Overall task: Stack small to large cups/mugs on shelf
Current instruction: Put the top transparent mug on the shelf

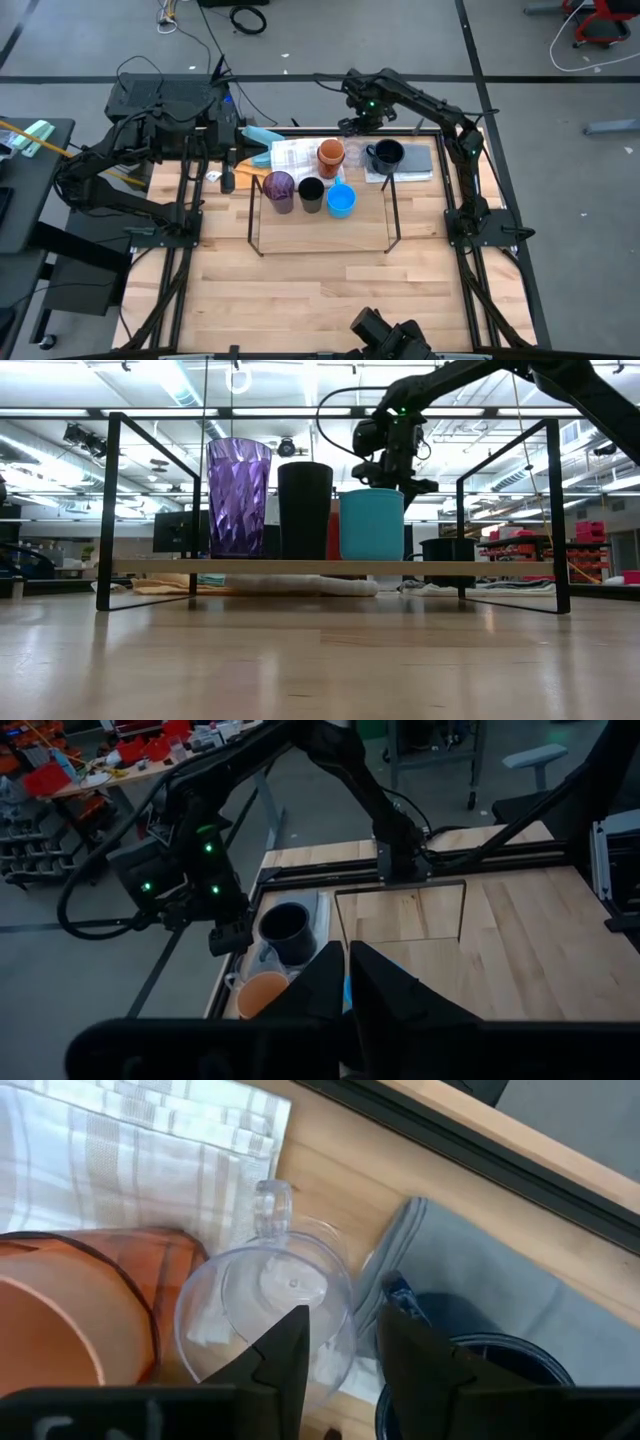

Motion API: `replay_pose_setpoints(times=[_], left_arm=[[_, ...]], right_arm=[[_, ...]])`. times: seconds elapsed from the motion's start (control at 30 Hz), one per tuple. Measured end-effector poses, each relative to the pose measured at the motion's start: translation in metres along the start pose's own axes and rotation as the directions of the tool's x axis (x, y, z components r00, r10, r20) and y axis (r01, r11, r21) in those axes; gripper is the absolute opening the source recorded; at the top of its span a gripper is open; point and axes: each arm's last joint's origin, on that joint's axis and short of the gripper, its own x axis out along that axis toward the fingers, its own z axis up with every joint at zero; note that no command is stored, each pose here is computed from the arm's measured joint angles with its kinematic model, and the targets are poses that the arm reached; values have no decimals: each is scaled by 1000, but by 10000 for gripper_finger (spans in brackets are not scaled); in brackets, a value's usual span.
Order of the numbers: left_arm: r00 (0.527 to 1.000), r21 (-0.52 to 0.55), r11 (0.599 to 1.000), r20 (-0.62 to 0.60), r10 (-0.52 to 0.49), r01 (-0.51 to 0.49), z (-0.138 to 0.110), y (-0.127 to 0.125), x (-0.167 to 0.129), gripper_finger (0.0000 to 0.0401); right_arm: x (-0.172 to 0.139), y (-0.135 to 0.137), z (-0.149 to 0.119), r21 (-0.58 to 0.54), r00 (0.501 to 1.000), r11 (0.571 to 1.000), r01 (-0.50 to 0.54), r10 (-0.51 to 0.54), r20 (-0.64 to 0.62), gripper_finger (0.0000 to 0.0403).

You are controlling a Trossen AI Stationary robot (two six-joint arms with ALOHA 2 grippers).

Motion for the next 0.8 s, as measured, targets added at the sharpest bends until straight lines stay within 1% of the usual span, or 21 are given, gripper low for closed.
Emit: replay_pose_setpoints(times=[0.23, 0.37, 0.5, 0.67, 0.8], left_arm=[[1000, 0, 1000, 5, 2, -2, 1, 0, 0, 23], [1000, 0, 1000, 5, 1, -1, 1, 0, 0, 21], [1000, 0, 1000, 5, 1, -1, 0, 0, 0, 27], [1000, -1, 1000, 5, 1, -1, 0, 0, 0, 32], [1000, -1, 1000, 5, 2, -2, 0, 0, 0, 26]], right_arm=[[1, 2, -1, 1, 1000, 1000, -12, 12, -8, 126], [13, 0, -6, 19, 998, 1000, 16, -15, -55, 126], [26, 0, -12, 7, 994, 998, 64, -64, -85, 126], [27, 4, -12, -2, 997, 998, 57, -57, -61, 126], [26, 5, -10, -2, 998, 999, 47, -47, -44, 117]])
